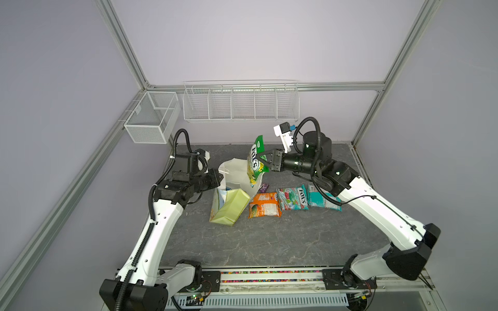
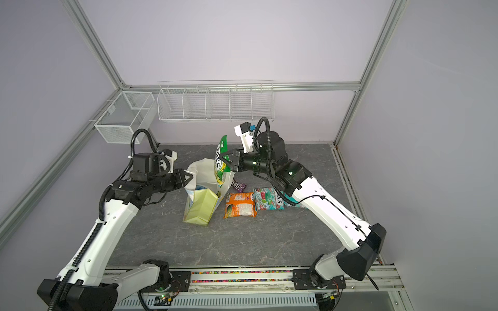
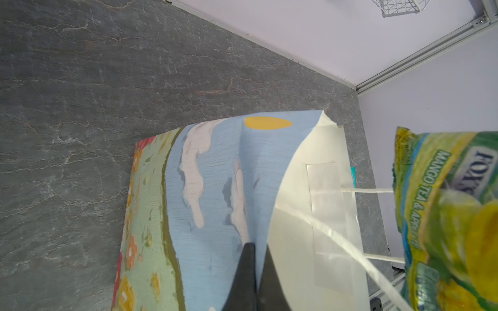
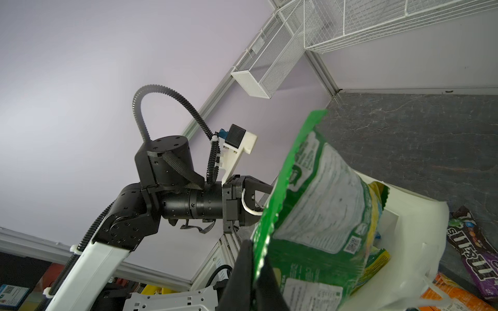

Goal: Place the snacks into the paper bag
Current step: Place the snack in the paper bag.

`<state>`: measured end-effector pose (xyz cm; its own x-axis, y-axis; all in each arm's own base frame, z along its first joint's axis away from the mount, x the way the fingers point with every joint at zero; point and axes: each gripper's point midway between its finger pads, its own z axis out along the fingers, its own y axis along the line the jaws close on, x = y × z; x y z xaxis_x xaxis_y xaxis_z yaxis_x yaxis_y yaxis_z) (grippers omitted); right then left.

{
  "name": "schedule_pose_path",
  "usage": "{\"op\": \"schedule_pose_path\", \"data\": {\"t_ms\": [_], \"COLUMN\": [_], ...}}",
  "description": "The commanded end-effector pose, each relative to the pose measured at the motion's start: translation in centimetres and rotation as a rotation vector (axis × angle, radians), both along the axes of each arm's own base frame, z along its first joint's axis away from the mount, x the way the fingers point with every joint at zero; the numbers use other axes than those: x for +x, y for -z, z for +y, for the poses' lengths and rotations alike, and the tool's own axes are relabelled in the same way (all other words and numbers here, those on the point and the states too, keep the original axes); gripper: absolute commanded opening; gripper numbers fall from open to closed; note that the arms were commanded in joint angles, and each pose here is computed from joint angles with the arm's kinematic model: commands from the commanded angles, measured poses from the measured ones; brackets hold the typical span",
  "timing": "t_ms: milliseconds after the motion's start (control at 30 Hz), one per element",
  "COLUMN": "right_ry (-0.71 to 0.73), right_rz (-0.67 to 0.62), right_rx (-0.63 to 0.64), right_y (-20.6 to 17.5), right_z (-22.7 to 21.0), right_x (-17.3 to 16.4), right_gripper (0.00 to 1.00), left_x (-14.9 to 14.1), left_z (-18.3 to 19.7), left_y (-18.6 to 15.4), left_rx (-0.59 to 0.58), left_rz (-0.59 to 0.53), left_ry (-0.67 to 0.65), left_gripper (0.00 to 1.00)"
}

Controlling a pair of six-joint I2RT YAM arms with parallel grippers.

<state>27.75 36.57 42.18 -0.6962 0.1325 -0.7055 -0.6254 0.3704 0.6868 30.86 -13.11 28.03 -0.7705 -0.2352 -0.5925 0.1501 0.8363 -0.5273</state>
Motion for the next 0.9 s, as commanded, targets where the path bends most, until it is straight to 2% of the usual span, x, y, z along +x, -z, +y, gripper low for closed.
{"op": "schedule_pose_path", "data": {"t_ms": [0,467,867], "right_ry": [0.011,0.01,-0.017], "right_rz": [-0.021,0.047,0.082], "right_rx": [0.054,0.027,0.043], "right_y": [-0.9,1.9,2.9], "right_z": [0.7,1.9,4.0], "right_x": [0.4,1.4,1.2], "right_gripper": [0.07,0.07,0.07], "left_x": [0.4,0.4,0.2], "left_z": [-0.3,-0.4,-0.6], "left_y": [-1.6,-2.1,-2.7], "left_rx": [-0.01,-0.022,-0.038], "left_rz": [-0.039,-0.048,-0.057], "left_ry": [0.011,0.016,0.019], "left_gripper": [0.0,0.0,0.0]}}
